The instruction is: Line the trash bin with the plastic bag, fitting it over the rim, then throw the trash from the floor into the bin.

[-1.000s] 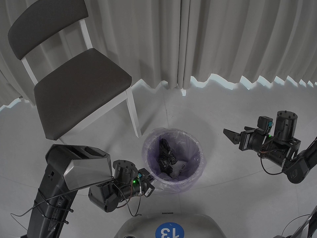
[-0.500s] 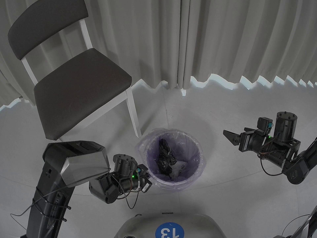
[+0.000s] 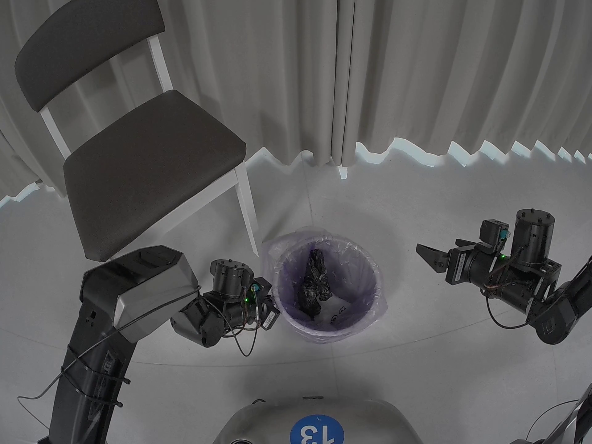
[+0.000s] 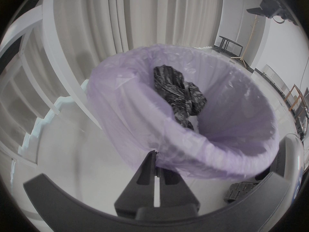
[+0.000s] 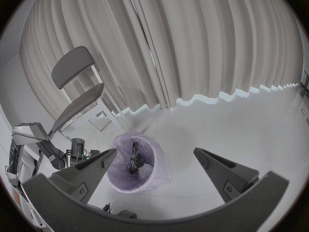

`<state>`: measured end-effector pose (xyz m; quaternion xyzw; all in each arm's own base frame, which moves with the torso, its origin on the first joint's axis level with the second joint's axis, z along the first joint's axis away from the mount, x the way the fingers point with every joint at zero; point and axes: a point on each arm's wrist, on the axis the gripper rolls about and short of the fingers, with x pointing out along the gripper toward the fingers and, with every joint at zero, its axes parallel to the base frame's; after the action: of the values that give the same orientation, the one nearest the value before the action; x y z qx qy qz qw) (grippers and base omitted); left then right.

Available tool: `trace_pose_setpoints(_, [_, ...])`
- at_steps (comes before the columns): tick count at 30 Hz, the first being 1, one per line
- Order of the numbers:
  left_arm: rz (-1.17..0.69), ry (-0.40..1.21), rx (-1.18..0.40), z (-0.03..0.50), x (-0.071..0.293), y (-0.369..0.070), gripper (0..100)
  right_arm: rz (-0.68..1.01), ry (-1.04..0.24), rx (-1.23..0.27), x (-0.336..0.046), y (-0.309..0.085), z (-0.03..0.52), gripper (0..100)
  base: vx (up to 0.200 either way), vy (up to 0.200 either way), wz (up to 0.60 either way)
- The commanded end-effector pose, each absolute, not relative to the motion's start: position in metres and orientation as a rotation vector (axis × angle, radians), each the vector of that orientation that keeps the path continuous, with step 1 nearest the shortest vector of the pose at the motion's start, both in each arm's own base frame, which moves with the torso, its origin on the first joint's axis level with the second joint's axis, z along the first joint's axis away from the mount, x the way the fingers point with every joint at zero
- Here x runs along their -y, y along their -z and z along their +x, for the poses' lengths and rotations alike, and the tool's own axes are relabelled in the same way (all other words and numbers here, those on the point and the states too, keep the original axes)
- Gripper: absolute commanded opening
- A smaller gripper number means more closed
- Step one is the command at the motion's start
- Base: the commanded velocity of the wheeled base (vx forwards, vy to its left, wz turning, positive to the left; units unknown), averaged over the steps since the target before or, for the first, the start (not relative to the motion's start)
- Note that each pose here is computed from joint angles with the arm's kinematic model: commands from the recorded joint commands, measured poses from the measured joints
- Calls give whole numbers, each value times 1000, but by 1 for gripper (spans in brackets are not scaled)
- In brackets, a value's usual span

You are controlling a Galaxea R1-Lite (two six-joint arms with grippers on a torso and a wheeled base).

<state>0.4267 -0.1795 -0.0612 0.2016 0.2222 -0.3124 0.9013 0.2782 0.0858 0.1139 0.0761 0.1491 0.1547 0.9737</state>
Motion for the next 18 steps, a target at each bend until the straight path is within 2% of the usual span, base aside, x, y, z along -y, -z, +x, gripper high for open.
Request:
trace_pose_setpoints(1, [408, 621, -443, 442, 169, 63, 0, 153, -316, -305, -86, -113, 278, 100, 0, 0, 0])
trace_pose_setpoints(12, [404, 662, -575, 447, 170, 61, 0, 149, -319, -341, -88, -103, 282, 100, 0, 0, 0])
trace_pose_setpoints(18, [403, 690, -569, 452, 172, 58, 0, 149, -320, -345, -88, -102, 282, 100, 0, 0, 0])
